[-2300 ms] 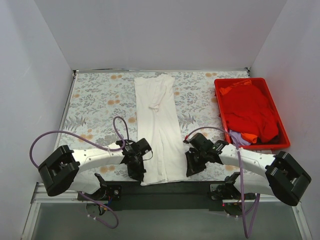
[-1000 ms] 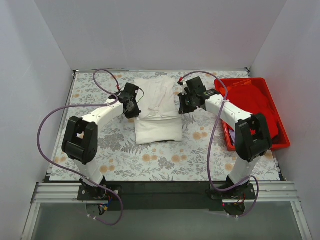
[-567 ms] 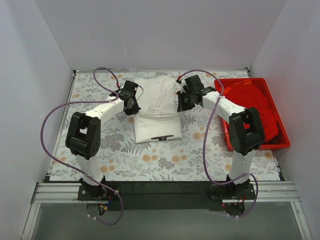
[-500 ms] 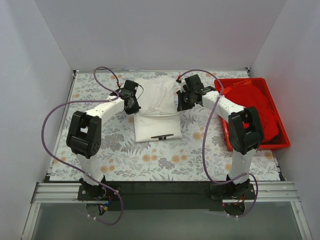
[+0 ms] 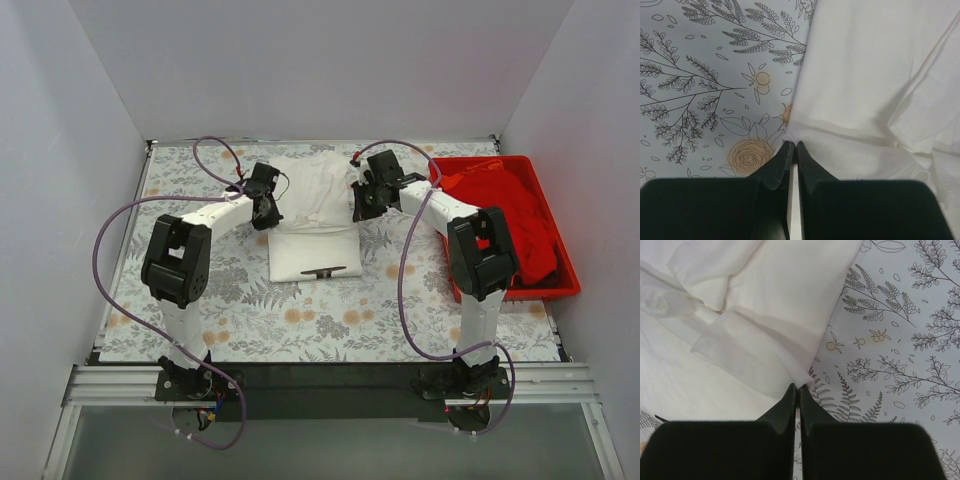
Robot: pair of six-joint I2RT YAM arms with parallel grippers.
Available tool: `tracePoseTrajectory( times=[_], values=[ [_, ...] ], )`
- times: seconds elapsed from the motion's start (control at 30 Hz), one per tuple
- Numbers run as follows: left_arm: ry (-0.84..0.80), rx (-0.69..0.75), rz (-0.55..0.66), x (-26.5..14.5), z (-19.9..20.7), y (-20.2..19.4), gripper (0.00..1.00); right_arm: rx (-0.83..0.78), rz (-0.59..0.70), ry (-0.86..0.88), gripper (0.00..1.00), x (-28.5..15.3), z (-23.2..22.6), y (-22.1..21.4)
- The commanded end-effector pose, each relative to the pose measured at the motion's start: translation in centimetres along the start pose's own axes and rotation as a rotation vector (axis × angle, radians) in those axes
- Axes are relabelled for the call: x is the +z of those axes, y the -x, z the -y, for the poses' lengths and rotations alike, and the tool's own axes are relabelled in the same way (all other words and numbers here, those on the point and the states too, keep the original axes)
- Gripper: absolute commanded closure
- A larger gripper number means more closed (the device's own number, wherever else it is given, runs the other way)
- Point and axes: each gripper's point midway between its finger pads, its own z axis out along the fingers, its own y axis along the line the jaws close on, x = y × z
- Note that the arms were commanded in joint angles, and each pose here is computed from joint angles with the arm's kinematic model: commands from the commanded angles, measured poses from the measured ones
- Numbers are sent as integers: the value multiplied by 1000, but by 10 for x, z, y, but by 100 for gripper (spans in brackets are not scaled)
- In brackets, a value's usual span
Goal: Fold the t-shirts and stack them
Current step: Fold the tshirt
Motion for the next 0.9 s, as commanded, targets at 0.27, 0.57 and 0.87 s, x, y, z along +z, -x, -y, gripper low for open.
tracePoseTrajectory(
  times=[0.27,0.57,0.87],
  values=[
    [37,-22,104,-8,-5,32,79,-16,100,42,81,1,-6,36],
    [-92,-19,131,-77,18,27,55,-30,160,-9,55,-34,-26,38],
    [-165,90,12,-98,38,-71,71,-69,124,55,70,-21,-79,-8]
  ],
)
